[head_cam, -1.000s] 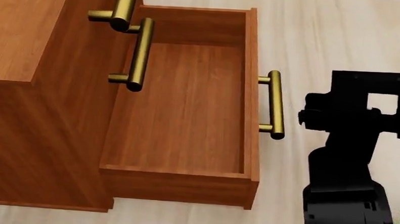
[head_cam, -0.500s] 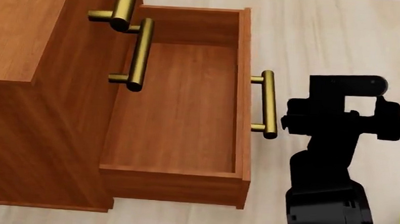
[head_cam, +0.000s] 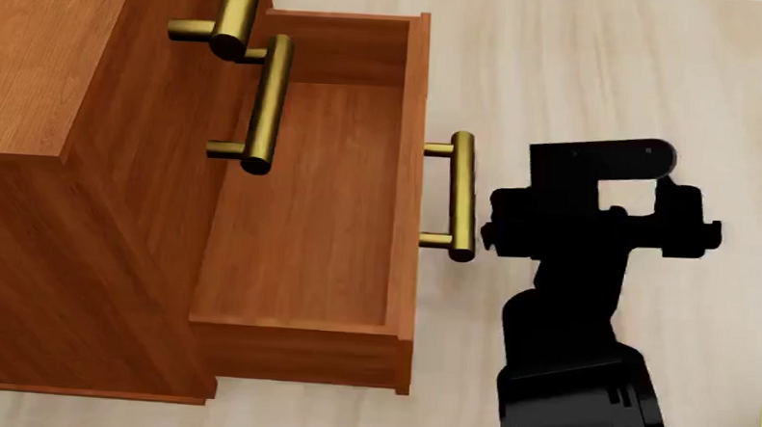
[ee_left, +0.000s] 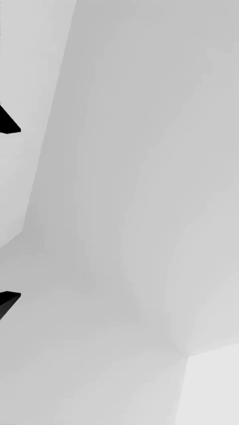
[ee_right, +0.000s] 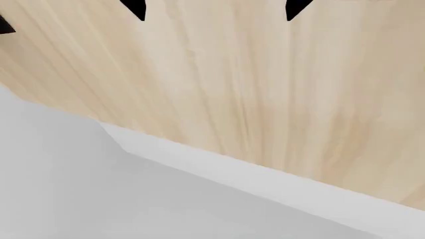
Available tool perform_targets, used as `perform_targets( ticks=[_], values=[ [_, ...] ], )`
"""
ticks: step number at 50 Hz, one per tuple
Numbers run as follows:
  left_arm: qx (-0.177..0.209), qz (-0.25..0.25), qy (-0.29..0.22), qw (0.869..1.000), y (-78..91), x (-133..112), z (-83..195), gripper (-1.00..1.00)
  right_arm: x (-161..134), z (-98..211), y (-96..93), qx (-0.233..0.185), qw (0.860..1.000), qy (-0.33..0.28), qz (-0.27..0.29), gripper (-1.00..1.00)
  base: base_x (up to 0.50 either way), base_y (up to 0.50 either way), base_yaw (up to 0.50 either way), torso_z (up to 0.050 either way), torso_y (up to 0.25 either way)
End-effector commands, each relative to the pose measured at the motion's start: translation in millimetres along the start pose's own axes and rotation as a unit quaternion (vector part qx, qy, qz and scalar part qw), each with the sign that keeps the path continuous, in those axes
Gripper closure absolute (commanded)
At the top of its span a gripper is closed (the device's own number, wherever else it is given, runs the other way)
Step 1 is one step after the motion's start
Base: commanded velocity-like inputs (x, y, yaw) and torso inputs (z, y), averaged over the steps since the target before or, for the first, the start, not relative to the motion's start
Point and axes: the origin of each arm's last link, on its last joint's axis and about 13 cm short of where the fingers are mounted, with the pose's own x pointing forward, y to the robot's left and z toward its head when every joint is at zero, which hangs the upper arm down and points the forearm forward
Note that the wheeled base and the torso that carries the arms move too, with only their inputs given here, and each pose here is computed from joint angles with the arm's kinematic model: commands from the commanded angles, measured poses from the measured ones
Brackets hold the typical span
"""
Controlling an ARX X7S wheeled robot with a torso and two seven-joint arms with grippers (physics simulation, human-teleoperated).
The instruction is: Close the bottom drawer of the cabinet and open the top drawer.
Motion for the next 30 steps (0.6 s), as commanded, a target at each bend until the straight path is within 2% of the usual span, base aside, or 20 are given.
perform_targets(
  ticks=[1, 11, 30],
  values=[
    [-0.004, 0.0, 0.001, 1.0, 0.4, 0.1, 0.1, -1.0, -11.6, 13.0, 18.1, 0.012, 0.999, -0.021, 0.037, -1.0, 0.0, 0.0, 0.0, 0.0, 0.0],
    [-0.005, -0.002, 0.004, 1.0, 0.0, 0.2, 0.0, -1.0, -11.0, 18.3, 30.0, 0.014, 0.998, -0.03, 0.056, -1.0, 0.0, 0.0, 0.0, 0.0, 0.0],
    [-0.01, -0.001, 0.009, 1.0, 1.0, 0.2, -0.2, -1.0, -14.6, 27.8, 57.5, -0.008, 0.993, -0.048, 0.106, -1.0, 0.0, 0.0, 0.0, 0.0, 0.0]
  ],
)
